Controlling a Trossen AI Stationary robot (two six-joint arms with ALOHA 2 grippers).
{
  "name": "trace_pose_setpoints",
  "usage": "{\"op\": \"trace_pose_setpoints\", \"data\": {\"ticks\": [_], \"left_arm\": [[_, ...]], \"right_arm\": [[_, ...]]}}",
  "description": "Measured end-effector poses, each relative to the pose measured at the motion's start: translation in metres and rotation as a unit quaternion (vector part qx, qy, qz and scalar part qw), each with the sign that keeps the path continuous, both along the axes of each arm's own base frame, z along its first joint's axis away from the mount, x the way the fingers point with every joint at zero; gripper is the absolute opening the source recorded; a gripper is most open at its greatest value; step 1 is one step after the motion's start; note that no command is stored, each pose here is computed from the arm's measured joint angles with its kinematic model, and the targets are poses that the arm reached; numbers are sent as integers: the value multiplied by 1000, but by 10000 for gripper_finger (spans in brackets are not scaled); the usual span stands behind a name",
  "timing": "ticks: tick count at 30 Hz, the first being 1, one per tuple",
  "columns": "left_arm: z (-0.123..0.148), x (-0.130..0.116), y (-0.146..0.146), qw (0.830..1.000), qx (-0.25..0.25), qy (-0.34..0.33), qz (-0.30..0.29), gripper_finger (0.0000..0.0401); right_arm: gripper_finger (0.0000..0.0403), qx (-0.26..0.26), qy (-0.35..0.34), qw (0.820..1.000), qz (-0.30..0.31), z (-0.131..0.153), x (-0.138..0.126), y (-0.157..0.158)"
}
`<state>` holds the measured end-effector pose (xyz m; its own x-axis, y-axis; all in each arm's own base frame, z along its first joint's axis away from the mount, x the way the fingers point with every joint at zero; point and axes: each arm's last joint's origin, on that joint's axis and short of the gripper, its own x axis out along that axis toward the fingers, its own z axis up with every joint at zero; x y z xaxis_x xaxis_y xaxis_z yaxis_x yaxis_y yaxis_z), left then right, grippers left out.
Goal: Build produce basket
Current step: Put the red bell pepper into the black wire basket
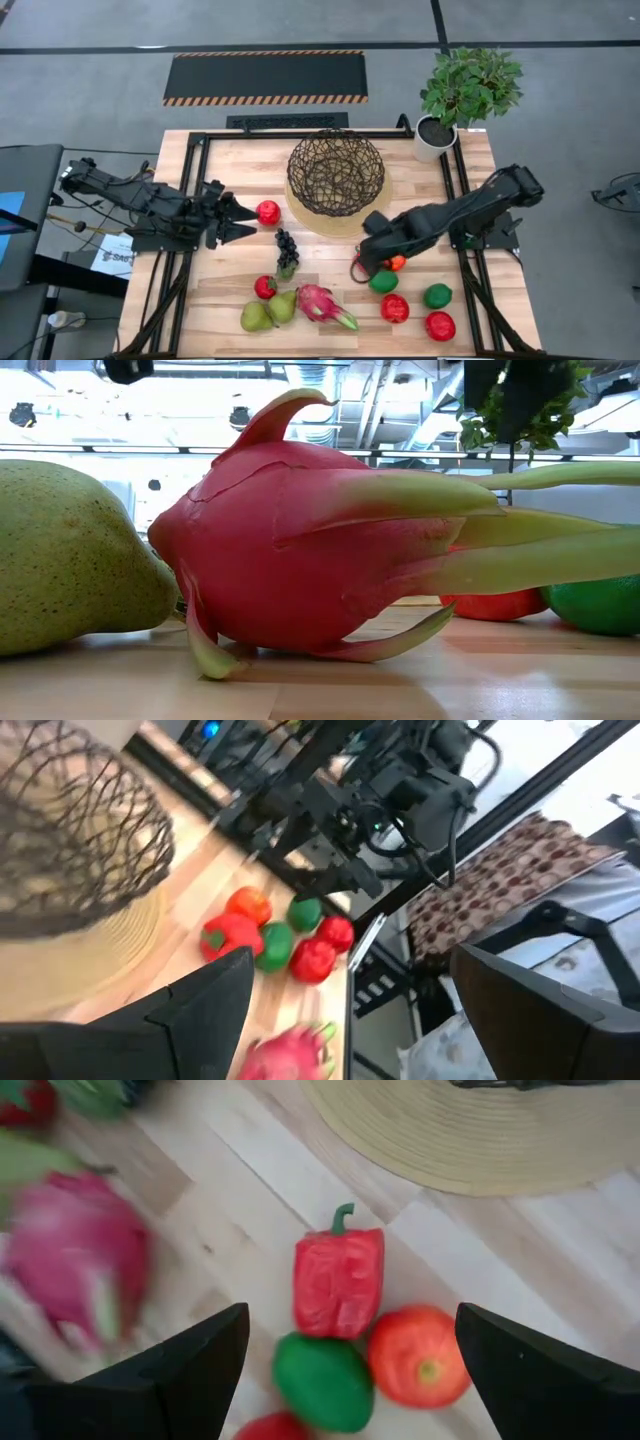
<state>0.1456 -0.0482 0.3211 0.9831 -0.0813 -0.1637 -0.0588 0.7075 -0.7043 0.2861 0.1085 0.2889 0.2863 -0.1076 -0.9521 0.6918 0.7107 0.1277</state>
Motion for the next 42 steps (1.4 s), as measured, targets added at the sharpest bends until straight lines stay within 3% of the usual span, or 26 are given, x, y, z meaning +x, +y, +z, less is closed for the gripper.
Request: {"op": "trace_pose_setpoints", "data": {"ticks": [7, 13, 25, 35, 42], "left_arm": [[-2, 0, 0, 1000, 5, 11, 3, 324], [-4, -1, 0, 1000, 9, 18, 3, 324], [-5, -1, 1, 1000, 18, 25, 2, 324], [-5, -1, 1, 999, 21, 25, 3, 324], [-5, -1, 1, 999, 24, 24, 17, 324]], "right_arm": [[374, -15, 73, 997, 19, -43, 26, 0], [374, 4, 113, 993, 36, -69, 39, 1], [374, 17, 100, 994, 37, -88, 47, -2], [373, 22, 114, 993, 27, -113, 34, -5], [316, 35, 90, 995, 28, -114, 40, -8]]}}
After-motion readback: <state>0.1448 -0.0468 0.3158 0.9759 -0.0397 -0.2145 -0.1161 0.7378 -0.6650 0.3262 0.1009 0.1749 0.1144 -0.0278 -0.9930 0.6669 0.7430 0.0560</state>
